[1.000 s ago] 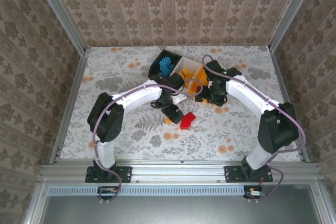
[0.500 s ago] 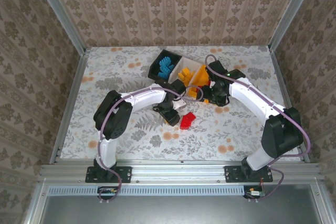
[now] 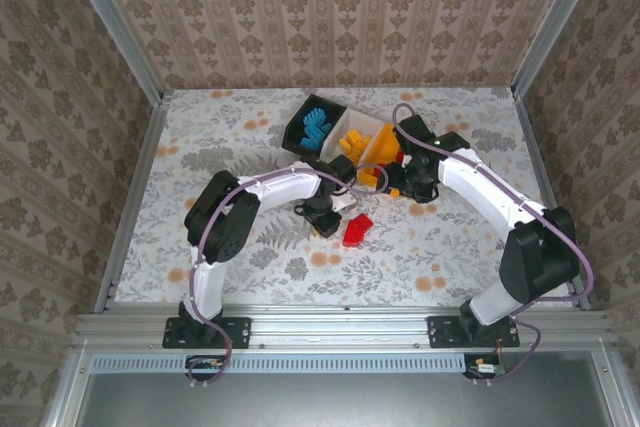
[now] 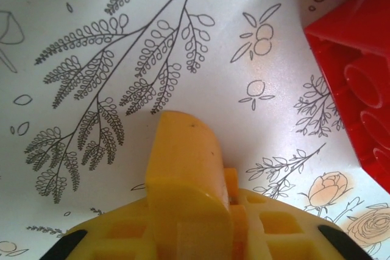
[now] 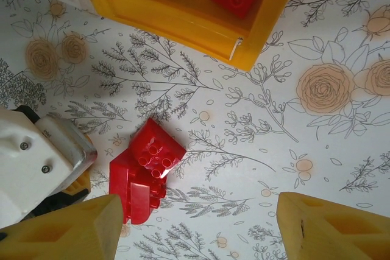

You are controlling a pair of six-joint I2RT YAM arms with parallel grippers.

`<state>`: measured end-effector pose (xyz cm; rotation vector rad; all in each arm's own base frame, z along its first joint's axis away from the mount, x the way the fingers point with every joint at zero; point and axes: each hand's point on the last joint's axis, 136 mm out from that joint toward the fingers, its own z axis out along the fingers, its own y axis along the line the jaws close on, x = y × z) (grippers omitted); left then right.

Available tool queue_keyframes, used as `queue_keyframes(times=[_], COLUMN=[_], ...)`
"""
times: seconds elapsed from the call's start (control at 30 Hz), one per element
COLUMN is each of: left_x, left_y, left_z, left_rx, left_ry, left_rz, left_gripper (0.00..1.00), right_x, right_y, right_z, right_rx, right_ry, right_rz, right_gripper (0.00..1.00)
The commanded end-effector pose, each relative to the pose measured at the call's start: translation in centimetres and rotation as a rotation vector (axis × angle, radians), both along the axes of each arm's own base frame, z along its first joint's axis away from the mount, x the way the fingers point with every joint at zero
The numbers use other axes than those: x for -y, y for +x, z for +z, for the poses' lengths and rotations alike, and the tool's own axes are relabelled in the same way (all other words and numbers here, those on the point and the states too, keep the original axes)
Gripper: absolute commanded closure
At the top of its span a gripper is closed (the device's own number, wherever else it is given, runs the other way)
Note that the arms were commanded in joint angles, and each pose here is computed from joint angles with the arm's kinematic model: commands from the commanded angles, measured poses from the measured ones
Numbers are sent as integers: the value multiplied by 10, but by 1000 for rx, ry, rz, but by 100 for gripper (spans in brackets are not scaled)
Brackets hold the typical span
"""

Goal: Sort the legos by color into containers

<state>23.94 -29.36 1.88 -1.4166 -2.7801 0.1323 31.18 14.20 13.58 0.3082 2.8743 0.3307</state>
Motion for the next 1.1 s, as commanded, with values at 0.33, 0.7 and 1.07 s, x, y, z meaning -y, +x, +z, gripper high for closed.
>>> queue_keyframes(times=[0.33,0.7,1.07], left_x=[-13,18,52], left_y=[36,153,224], left_z=[47,153,153], left_rx=[-154,-107,-70], left_ry=[-280,-718,-732], left_rz=[460,817,971], left_gripper=[79,79,80], right_x=[26,23,28], right_y=[10,8,1], right_z=[21,7,17], right_rx=[57,20,40], right_ry=[41,142,134], right_rz=[-123,-175,-162], right_gripper=[31,31,31])
